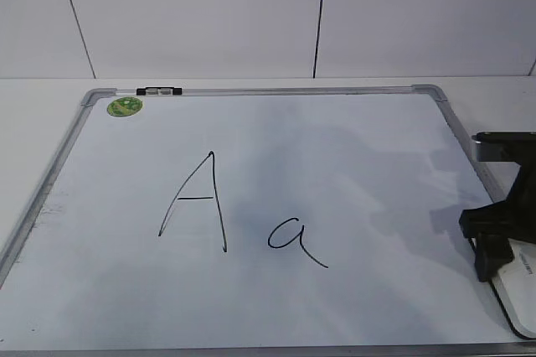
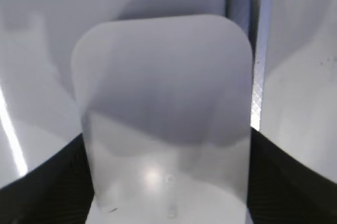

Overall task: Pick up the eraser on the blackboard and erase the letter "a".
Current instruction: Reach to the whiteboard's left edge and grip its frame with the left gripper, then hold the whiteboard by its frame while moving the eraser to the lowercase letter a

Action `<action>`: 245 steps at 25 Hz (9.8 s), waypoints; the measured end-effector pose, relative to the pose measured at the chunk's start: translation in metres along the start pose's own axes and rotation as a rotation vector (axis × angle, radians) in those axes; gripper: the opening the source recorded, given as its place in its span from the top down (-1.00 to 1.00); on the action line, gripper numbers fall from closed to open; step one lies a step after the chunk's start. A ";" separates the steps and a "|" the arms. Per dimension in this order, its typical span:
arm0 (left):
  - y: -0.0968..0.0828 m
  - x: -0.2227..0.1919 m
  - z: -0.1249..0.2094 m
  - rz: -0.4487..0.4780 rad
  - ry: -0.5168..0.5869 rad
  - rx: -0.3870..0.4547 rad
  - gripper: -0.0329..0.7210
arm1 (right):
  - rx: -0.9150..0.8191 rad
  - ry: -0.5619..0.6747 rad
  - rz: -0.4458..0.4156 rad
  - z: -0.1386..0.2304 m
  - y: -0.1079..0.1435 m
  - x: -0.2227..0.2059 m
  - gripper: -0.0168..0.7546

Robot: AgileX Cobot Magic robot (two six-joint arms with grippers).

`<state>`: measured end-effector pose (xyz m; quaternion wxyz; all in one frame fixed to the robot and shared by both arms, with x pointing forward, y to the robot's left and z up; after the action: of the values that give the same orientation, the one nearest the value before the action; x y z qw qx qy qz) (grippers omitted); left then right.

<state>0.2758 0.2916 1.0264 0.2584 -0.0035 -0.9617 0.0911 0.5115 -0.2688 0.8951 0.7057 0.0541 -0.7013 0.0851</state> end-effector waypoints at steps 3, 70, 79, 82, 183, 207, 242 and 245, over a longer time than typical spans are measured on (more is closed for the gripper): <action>0.000 0.000 0.000 0.000 0.000 0.000 0.29 | 0.002 0.000 0.003 0.000 0.000 0.000 -0.53; 0.003 -0.003 -0.002 -0.024 0.010 -0.010 0.29 | 0.424 -0.053 -0.004 -0.022 0.119 0.085 -0.41; -0.001 -0.049 -0.069 -0.075 0.177 -0.023 0.28 | 0.426 -0.053 -0.004 -0.022 0.119 0.085 -0.41; -0.005 -0.081 -0.088 -0.074 0.284 -0.016 0.28 | 0.426 -0.053 -0.004 -0.022 0.119 0.085 -0.41; -0.005 -0.334 -0.030 -0.082 1.053 0.201 0.29 | 0.452 -0.055 -0.002 -0.022 0.119 0.085 -0.41; -0.004 -0.339 -0.026 -0.086 1.052 0.202 0.29 | 0.452 -0.055 -0.002 -0.022 0.119 0.085 -0.41; -0.004 -0.342 -0.024 -0.085 1.060 0.211 0.83 | 0.456 -0.056 0.006 -0.023 0.118 0.085 -0.41; -0.004 -0.342 -0.024 -0.085 1.060 0.211 0.83 | 0.460 -0.049 0.006 -0.023 0.118 0.083 -0.41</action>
<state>0.5841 0.2732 0.8773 0.7105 0.0160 -0.6846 0.1623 0.5111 -0.1446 0.9727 0.6571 0.2135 -0.6806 0.2438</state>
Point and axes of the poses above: a point on each arm's last joint axis where the gripper is mounted, x pointing back along that axis away from the gripper, y along the wrist's bending axis when the last joint is at zero, z = x × y, the point moved 5 cm from there along -x, pointing out along that axis toward the gripper, and after that the axes turned 13 degrees about x, right-handed, at the moved point
